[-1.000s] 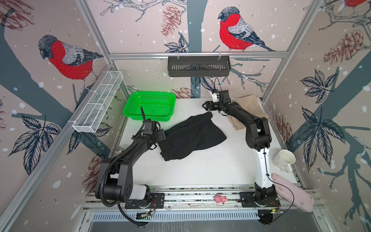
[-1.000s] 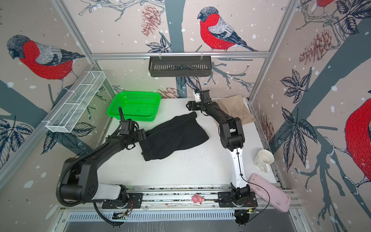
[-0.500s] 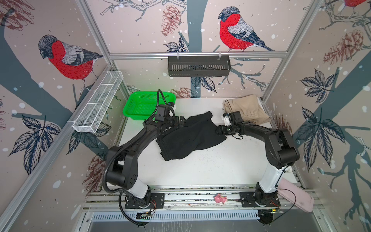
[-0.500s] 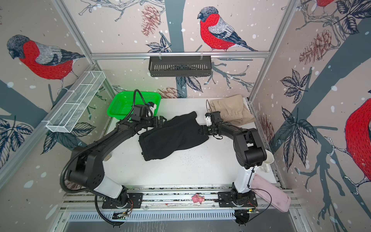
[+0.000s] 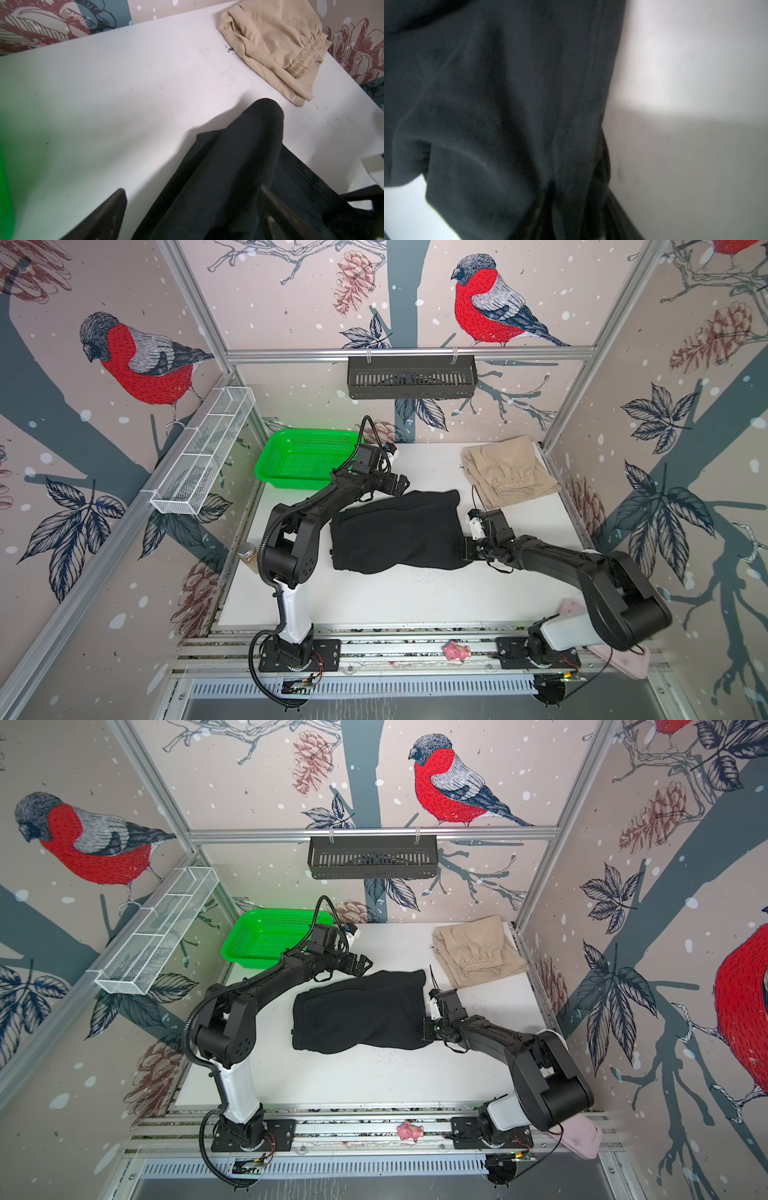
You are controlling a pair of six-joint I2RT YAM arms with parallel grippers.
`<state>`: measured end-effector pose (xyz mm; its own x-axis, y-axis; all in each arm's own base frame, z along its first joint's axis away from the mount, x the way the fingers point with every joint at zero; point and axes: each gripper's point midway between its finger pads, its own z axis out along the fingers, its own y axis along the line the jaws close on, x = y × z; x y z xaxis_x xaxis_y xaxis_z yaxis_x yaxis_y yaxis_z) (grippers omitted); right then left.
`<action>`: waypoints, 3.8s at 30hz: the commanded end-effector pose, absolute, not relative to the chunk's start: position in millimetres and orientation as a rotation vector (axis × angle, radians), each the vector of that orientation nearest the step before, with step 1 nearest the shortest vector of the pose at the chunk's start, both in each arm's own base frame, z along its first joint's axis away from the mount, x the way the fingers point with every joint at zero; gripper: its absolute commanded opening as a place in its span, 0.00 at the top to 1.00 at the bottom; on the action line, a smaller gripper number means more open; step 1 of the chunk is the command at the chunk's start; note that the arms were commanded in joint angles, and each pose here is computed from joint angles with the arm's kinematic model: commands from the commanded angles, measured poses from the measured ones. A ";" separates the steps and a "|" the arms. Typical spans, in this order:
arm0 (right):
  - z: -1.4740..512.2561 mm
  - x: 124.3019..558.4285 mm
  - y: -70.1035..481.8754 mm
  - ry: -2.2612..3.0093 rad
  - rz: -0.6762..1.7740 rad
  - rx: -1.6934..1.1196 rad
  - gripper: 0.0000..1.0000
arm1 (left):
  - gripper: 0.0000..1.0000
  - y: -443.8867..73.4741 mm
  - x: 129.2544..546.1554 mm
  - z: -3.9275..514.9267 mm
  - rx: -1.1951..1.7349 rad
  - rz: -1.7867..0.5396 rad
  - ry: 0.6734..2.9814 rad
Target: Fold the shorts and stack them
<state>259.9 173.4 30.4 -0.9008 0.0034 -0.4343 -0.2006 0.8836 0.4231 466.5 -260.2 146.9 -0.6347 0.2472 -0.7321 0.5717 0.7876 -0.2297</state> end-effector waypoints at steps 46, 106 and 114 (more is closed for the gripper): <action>70.9 469.9 186.4 2.506 0.520 -0.278 0.88 | 0.39 -78.0 402.0 83.2 -0.188 -0.461 2.438; 49.4 279.6 177.1 2.638 0.607 -0.203 0.43 | 0.03 -116.6 293.3 65.7 -0.329 -0.668 2.524; 82.8 291.9 172.6 2.590 0.525 -0.201 0.97 | 0.03 -84.0 290.8 35.7 -0.408 -0.417 2.575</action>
<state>284.2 177.7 66.5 -0.8883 -0.0566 -0.4558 -0.2433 0.8996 0.3625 305.0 -112.0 62.8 -0.8133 -0.3440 -0.4694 -0.0806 0.8654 -0.4945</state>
